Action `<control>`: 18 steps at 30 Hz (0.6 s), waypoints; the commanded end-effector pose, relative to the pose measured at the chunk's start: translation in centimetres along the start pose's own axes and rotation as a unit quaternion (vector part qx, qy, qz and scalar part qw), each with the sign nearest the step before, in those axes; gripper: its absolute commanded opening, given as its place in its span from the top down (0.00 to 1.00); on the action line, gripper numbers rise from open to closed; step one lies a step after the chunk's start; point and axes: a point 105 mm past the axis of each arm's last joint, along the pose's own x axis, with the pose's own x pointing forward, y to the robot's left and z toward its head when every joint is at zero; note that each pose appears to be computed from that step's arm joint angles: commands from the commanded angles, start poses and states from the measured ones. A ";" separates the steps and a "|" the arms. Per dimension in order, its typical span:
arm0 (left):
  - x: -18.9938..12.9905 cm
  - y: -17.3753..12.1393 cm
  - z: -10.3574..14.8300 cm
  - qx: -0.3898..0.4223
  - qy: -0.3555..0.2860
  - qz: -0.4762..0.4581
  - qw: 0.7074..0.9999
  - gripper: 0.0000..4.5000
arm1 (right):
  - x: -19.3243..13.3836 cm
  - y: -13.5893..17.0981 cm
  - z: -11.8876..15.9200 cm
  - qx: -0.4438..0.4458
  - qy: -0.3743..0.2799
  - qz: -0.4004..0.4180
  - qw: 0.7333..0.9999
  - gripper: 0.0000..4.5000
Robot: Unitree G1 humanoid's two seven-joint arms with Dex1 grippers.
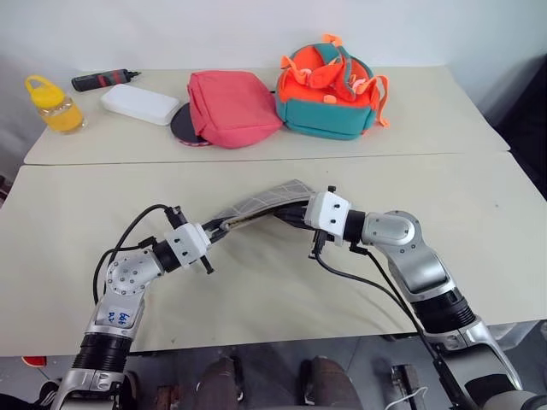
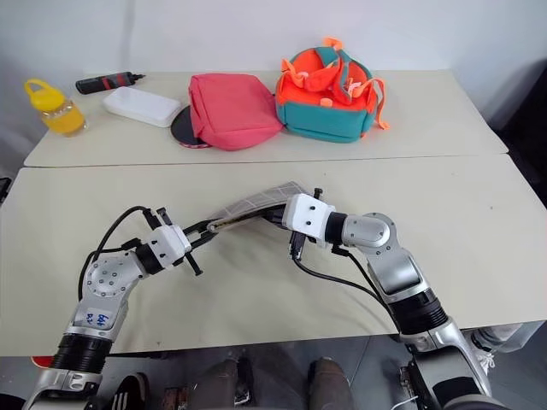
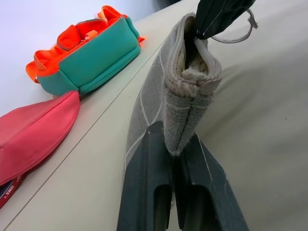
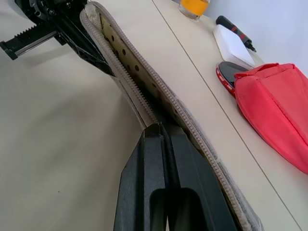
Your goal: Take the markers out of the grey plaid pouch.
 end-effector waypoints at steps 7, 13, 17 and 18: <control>0.8 -0.5 1.7 0.019 -0.027 -0.006 0.999 1.00 | -0.4 -1.0 0.4 -0.071 0.020 -0.002 0.997 0.99; 1.2 -0.3 2.4 0.015 -0.034 -0.003 0.999 1.00 | -0.5 -0.6 -1.9 -0.171 0.086 0.025 0.981 0.99; 1.2 0.0 2.6 0.005 -0.035 -0.001 0.999 1.00 | -0.2 -1.9 -1.8 -0.215 0.097 -0.005 0.972 0.99; 1.3 0.0 2.7 -0.001 -0.036 -0.001 0.999 1.00 | -0.1 -1.9 -2.2 -0.224 0.107 -0.007 0.969 0.99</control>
